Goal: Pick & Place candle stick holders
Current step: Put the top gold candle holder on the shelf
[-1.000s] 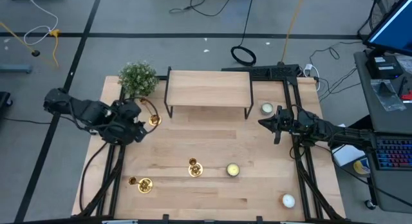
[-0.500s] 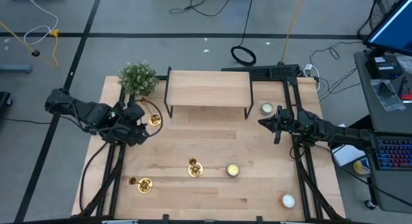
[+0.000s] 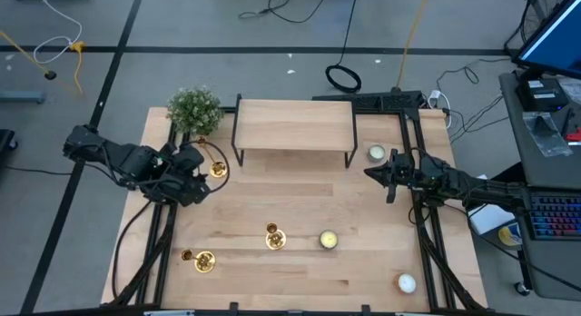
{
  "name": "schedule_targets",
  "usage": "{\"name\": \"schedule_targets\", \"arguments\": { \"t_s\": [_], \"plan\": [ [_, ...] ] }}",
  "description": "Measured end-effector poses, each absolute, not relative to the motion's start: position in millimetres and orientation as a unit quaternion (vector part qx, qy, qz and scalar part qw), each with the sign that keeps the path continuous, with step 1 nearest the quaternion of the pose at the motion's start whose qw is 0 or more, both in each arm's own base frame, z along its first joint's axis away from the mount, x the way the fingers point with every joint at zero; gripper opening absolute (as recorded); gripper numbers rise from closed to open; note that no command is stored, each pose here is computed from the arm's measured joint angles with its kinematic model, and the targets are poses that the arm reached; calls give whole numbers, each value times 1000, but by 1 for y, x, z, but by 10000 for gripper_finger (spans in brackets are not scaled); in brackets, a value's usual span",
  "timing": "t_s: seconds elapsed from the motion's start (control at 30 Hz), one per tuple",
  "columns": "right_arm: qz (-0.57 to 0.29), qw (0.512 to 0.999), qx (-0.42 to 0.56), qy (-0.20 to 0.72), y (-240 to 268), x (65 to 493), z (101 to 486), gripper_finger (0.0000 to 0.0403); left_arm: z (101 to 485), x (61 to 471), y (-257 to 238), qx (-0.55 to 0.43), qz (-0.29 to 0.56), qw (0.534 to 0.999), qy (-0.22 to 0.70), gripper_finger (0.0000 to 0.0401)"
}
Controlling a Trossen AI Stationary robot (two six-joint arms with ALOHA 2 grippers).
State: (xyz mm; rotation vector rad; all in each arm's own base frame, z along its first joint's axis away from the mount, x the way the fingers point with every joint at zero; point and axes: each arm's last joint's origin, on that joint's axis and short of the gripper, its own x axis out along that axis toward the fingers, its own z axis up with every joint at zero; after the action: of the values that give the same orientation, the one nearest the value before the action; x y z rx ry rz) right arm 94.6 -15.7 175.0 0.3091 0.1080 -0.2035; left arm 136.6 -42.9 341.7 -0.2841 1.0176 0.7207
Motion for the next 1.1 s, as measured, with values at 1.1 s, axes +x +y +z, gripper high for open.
{"name": "schedule_targets", "arguments": {
  "t_s": [1.1],
  "plan": [
    [-101,982,153,53,-16,95,175,4,336,155,-29,-124,445,783,416,223]
  ]
}}
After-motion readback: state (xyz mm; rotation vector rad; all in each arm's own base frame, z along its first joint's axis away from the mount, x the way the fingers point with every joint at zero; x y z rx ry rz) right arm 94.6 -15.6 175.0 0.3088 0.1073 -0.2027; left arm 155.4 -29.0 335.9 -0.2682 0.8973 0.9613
